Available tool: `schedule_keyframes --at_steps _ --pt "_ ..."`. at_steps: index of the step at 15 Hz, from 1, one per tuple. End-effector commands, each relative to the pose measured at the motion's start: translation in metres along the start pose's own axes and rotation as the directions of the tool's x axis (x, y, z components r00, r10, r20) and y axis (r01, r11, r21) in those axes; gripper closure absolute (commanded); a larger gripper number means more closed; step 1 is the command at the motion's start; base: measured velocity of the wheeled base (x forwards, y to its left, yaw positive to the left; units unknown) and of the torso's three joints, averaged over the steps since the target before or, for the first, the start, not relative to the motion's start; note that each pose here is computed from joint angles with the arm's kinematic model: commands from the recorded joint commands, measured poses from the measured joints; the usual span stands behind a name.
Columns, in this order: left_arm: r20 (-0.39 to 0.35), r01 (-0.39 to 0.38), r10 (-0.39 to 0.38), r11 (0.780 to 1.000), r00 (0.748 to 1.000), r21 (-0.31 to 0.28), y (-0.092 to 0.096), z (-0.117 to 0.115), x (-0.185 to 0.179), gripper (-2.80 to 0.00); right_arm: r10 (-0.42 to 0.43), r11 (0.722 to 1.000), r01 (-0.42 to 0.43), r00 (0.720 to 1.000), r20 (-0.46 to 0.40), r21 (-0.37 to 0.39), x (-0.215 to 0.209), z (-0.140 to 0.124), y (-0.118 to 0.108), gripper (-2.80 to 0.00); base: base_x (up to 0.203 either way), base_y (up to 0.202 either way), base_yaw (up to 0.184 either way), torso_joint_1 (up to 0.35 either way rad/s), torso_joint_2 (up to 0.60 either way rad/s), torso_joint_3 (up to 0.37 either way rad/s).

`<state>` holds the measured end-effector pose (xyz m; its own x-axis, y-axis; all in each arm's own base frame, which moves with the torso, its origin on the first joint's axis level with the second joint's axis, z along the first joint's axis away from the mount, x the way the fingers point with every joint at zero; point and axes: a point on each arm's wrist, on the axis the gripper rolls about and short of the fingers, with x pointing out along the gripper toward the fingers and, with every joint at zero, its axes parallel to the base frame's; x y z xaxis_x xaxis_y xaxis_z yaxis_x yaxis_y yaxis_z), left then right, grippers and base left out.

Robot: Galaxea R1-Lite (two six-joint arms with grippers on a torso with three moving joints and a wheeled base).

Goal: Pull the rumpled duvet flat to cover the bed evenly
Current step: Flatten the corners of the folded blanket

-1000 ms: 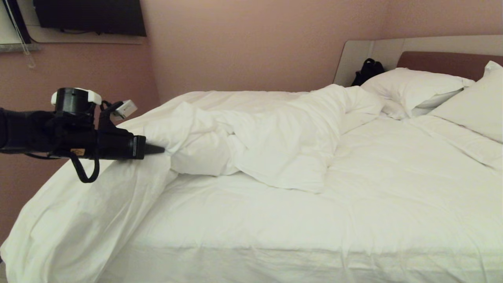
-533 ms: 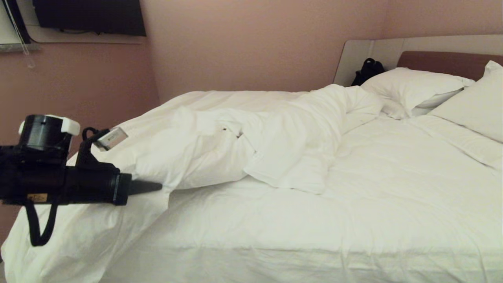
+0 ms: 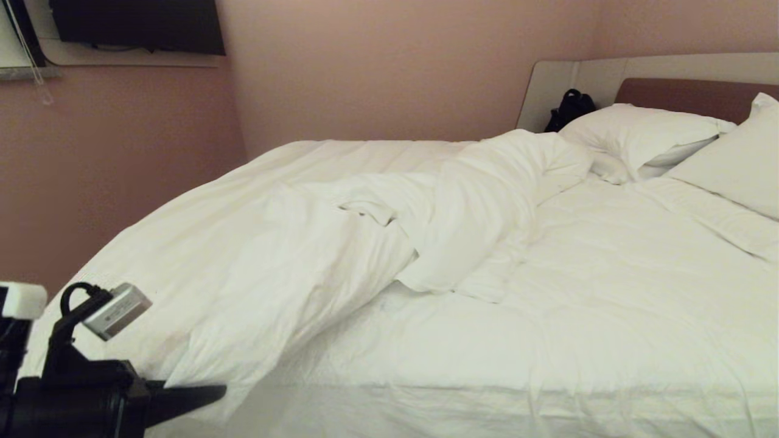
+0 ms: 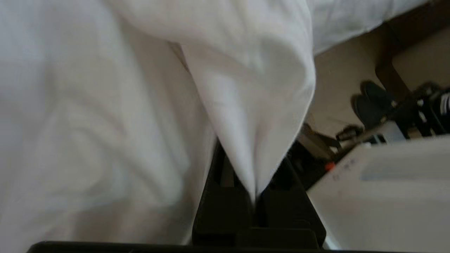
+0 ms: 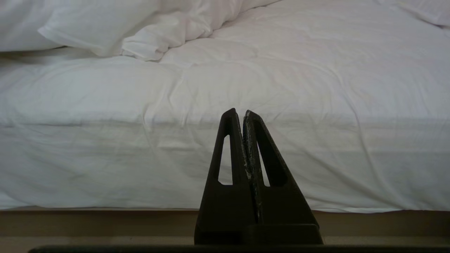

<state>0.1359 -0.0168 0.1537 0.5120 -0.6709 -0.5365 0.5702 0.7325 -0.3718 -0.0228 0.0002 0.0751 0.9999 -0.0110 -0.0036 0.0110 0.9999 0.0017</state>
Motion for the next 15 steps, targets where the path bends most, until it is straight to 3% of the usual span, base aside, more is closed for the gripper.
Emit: schedule_keyframes --at_steps 1,8,15 --pt "0.005 0.013 -0.013 1.0 1.0 0.015 -0.013 -0.026 -0.008 0.0 0.0 1.0 0.0 1.0 0.001 0.0 0.0 0.0 0.0 0.0 0.0 0.0 0.0 0.0 0.0 0.0" --pt "-0.02 0.019 -0.019 1.0 1.0 -0.01 -0.023 -0.074 -0.013 0.0 0.0 1.0 0.0 1.0 0.001 0.0 0.0 0.0 0.0 0.0 0.0 0.0 0.0 0.0 0.0 0.0" --pt "-0.019 0.018 -0.018 1.0 1.0 -0.012 -0.025 -0.079 -0.013 0.0 0.0 1.0 0.0 1.0 0.001 0.0 0.0 0.0 0.0 0.0 0.0 0.0 0.0 0.0 0.0 0.0"
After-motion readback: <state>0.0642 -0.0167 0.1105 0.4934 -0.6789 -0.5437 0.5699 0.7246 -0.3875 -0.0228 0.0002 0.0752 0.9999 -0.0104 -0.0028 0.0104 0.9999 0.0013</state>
